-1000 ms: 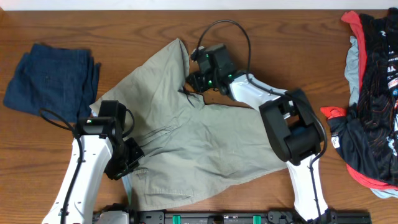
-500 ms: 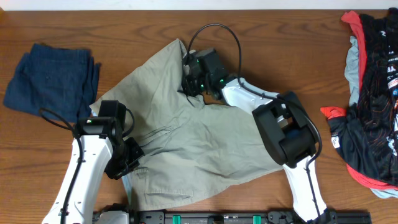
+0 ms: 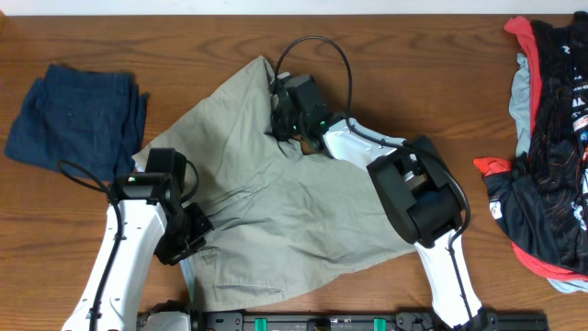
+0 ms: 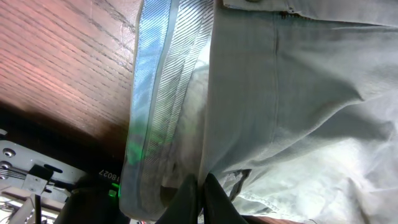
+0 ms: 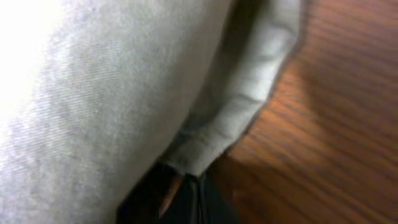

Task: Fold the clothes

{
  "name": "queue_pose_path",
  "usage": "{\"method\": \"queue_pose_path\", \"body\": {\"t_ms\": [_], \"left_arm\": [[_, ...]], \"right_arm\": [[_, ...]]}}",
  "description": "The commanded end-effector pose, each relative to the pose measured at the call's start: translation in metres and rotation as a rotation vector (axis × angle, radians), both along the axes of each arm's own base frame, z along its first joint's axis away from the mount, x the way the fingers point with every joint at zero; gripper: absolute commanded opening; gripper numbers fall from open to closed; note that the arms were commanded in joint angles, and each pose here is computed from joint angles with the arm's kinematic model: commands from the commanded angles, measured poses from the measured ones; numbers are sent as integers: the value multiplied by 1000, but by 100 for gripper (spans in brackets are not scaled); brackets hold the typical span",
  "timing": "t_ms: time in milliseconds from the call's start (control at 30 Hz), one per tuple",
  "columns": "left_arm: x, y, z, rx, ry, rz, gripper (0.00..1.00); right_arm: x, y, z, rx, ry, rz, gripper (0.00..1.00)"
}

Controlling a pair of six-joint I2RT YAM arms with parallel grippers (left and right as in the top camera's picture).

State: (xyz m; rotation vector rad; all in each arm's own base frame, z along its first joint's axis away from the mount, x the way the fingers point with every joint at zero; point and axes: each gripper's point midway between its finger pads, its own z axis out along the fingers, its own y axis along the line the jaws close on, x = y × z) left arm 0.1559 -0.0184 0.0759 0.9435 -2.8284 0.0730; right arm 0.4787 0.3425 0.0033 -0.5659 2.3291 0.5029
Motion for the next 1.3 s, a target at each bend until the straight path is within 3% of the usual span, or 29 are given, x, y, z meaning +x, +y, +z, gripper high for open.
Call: {"method": "queue_pose_path", "body": {"t_ms": [0,133,267,533,567,600,633,733,833,1067,1267], "left_arm": [[1,3,1,17,-8,18,6],[6,3,1,17,-30,18,6],[21,3,-1,16,-91,19,6],[78,3,4,12,-323,20,6],[82,3,5,12,-341,20,6],[89,3,6,12,-369,21,6],[93,3,7,12,-385,20,6],[105,3,10,11,-435,21,6],[112,3,12,11,-467,21,6],[113,3,10,11,-462,21,6],[114,3,10,11,-464,21,6]], "right_arm": [[13,-28,-20,-107,-15,-121,1],[44,-85,1,-198,-65,-275,1],[77,-139,36,-247,-129,-310,1],[132,-250,109,-325,-264,-520,2],[134,-258,113,-323,-261,-531,10],[136,-268,116,-323,-254,-544,27],[136,-274,117,-327,-248,-552,38],[133,-280,115,-339,-222,-555,45],[120,-270,101,-332,-142,-494,64],[65,-237,56,-236,167,-359,64],[66,-237,40,-176,182,-440,68]]}}
